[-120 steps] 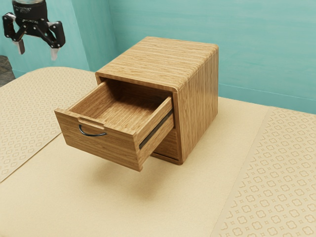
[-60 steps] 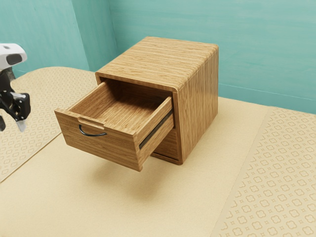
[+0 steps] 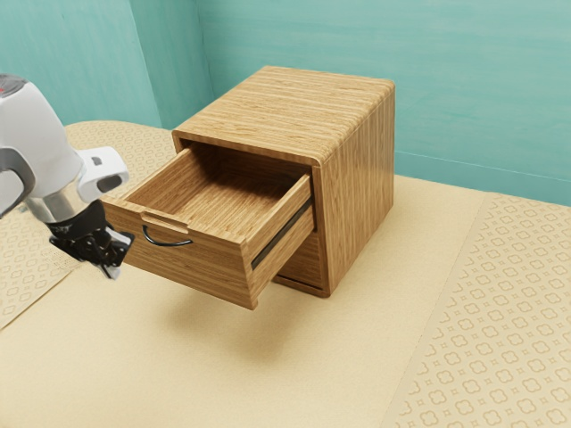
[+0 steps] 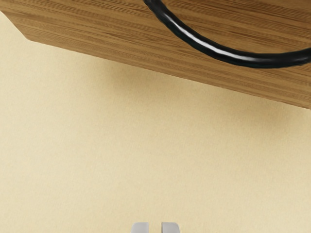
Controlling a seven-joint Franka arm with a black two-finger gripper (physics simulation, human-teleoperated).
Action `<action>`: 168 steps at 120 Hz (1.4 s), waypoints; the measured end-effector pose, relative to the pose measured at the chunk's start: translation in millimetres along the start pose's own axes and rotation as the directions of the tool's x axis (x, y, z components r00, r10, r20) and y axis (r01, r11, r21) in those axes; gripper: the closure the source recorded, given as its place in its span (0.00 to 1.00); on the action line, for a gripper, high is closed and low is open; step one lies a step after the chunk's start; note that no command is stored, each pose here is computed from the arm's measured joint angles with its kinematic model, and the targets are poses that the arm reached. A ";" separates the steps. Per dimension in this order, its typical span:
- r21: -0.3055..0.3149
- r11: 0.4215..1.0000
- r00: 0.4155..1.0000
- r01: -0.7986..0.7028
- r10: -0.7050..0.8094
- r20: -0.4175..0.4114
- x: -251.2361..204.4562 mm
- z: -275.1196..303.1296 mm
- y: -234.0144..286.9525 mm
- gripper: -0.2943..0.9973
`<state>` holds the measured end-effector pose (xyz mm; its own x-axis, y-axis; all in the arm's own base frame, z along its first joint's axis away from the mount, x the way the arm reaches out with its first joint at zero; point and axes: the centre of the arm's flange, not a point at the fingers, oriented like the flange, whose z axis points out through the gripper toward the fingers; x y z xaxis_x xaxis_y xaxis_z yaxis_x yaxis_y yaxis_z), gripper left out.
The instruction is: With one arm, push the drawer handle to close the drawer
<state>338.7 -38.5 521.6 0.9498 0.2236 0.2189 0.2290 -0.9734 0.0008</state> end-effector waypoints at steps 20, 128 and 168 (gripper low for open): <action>-0.017 1.000 0.999 -0.008 0.007 -0.033 10.6 6.1 5.9 0.83; 0.005 0.992 0.990 -0.128 0.128 -0.067 70.4 35.6 35.7 0.84; 0.011 0.986 0.982 -0.168 0.168 -0.081 124.4 34.1 53.7 0.84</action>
<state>476.4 -61.2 515.7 0.9544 0.0519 0.2941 0.0686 -0.9966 -0.0467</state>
